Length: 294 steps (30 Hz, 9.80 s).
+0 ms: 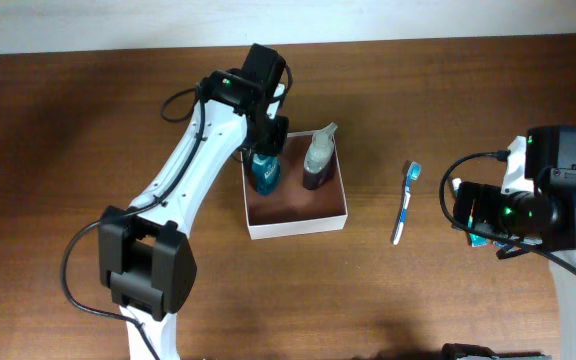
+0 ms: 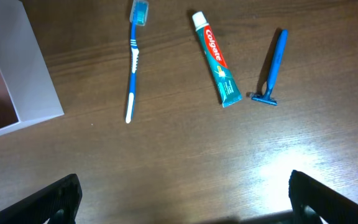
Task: Pack container
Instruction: 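Place the Listerine bottle in the box beside the pump bottle, then retract the left arm and reach the right gripper to the toothbrush, then grasp the blue toothbrush with the right gripper and lift it, then lower the toothbrush into the box and open the right gripper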
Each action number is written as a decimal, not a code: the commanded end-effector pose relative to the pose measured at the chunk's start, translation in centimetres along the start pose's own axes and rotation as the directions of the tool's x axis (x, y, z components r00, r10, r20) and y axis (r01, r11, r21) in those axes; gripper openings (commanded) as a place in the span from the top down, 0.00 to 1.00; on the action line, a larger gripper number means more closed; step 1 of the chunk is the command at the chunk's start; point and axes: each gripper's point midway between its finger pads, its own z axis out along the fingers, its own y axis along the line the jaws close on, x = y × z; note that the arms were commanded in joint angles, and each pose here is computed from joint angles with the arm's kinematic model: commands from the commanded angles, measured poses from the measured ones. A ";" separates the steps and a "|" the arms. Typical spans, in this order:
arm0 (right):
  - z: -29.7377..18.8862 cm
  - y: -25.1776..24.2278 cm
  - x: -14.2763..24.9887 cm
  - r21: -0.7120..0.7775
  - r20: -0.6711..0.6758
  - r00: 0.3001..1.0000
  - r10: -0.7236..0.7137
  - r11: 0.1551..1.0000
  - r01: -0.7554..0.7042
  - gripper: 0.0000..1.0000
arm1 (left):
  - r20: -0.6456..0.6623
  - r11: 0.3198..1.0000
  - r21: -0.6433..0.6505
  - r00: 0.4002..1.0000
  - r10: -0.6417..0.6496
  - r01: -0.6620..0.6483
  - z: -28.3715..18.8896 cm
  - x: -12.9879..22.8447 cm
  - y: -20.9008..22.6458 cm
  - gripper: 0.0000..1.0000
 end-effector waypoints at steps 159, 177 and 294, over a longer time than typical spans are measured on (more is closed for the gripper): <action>6.0 9.3 -6.3 -0.025 0.118 0.959 -0.257 0.965 0.261 0.29 | 0.103 0.895 -0.121 0.902 -0.420 0.430 -10.1 15.6 18.6 0.10; 21.7 9.7 1.2 -0.082 -0.426 0.868 -0.256 0.966 0.245 0.30 | 0.101 0.901 -0.122 0.908 -0.407 0.417 -10.1 15.6 18.6 0.10; -2.8 17.2 -8.8 0.070 0.473 0.699 -0.536 0.814 0.577 0.25 | 0.100 0.904 -0.123 0.911 -0.400 0.410 -10.1 15.6 18.6 0.10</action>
